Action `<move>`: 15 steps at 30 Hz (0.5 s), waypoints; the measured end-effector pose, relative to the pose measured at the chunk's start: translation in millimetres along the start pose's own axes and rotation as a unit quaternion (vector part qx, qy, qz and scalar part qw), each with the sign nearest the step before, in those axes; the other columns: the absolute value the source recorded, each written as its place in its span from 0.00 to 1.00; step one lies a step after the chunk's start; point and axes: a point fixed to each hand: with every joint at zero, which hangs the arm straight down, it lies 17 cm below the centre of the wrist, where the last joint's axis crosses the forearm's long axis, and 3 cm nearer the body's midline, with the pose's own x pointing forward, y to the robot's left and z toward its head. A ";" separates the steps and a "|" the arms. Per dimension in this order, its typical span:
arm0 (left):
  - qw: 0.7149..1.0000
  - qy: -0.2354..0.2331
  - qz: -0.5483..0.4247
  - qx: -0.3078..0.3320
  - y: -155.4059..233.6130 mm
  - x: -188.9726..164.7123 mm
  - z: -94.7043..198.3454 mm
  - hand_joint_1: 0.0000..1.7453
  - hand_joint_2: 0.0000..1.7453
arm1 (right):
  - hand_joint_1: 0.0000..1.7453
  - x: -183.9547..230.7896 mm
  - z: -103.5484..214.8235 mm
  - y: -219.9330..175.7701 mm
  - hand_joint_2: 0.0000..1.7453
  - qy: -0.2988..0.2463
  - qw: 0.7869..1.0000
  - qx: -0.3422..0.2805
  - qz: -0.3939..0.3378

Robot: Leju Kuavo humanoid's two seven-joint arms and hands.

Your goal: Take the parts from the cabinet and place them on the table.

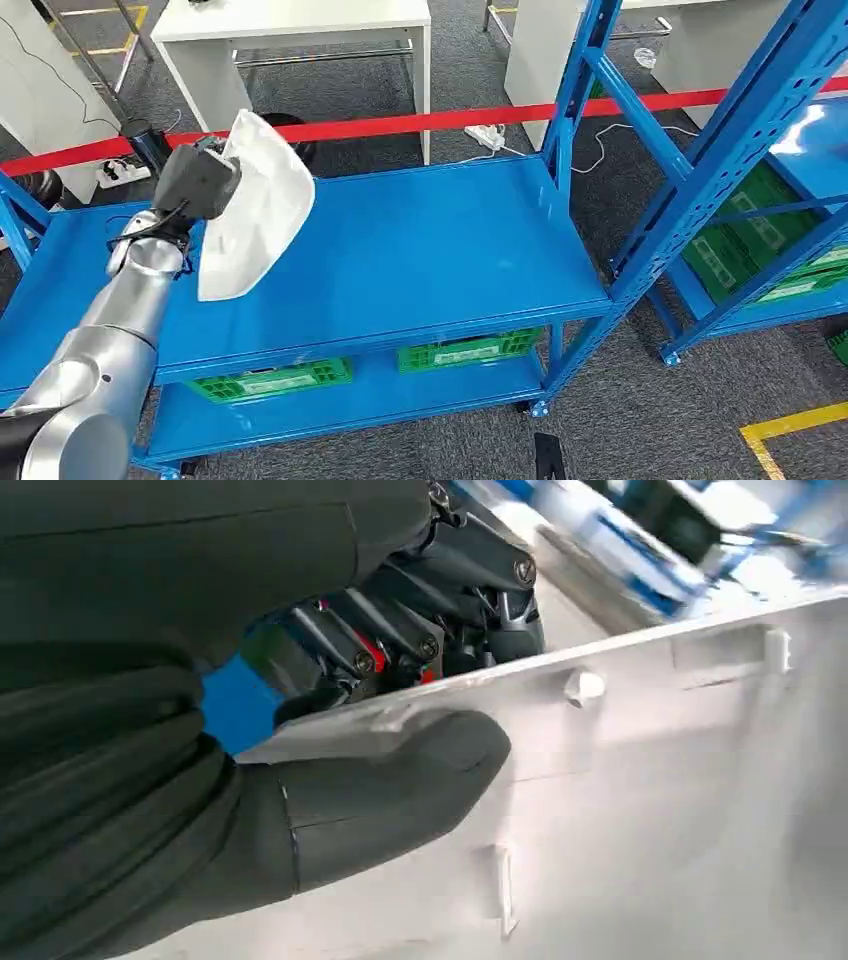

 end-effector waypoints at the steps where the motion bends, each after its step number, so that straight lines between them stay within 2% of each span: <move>1: 0.999 -0.018 0.031 0.003 0.7 11.0 -2.5 1.00 1.00 | 0.00 0.2 0.0 -0.2 1.00 -0.001 1.000 0.000 0.000; 8: 0.973 -0.083 0.213 0.035 18.9 49.8 -0.2 1.00 1.00 | 0.00 0.6 0.0 -0.4 1.00 -0.004 1.000 0.000 0.002; 15: 0.939 -0.115 0.313 0.080 42.1 57.7 18.0 1.00 1.00 | 0.00 0.2 0.0 0.2 1.00 -0.003 1.000 0.002 0.012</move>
